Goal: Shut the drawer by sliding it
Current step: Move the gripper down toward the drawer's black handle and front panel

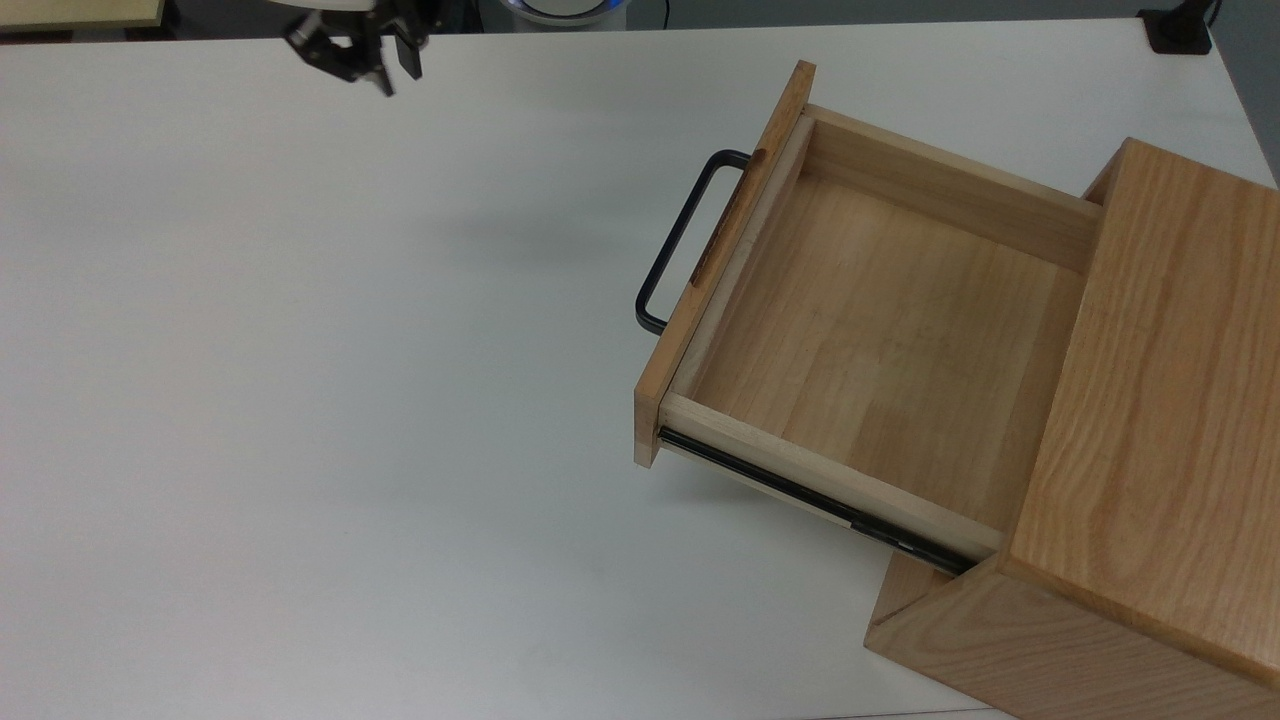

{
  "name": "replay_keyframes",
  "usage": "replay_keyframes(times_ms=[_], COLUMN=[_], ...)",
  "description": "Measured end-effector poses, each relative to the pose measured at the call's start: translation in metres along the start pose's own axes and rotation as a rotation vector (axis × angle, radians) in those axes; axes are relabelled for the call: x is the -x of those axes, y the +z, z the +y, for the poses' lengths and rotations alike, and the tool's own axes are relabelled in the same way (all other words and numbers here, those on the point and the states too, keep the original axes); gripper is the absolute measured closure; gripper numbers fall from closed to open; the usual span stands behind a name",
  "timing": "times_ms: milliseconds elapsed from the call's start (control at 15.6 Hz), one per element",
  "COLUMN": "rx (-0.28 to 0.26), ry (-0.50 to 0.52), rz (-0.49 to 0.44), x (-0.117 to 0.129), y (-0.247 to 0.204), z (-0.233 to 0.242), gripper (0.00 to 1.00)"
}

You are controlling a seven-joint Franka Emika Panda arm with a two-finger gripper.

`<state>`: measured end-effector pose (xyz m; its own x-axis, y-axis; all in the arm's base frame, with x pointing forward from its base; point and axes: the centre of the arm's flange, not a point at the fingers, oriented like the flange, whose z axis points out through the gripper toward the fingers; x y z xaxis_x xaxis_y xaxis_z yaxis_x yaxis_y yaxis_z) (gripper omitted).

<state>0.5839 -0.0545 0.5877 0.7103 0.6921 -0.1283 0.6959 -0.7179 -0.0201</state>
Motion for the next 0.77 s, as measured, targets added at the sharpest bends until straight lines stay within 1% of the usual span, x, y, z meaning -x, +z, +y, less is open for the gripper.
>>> replay_keyframes(times_ms=[64, 128, 384, 640, 768], rx=[0.001, 0.005, 0.043, 0.1, 0.112], ry=[-0.03, -0.055, -0.124, -0.202, -0.223], rz=[-0.002, -0.001, 0.022, 0.051, 0.055], x=[-0.008, -0.017, -0.048, -0.08, -0.093], y=[0.0, 0.0, 0.001, 0.012, 0.02], z=[-0.007, -0.013, -0.029, -0.032, -0.033], gripper=[0.92, 0.99, 0.99, 0.99, 0.99])
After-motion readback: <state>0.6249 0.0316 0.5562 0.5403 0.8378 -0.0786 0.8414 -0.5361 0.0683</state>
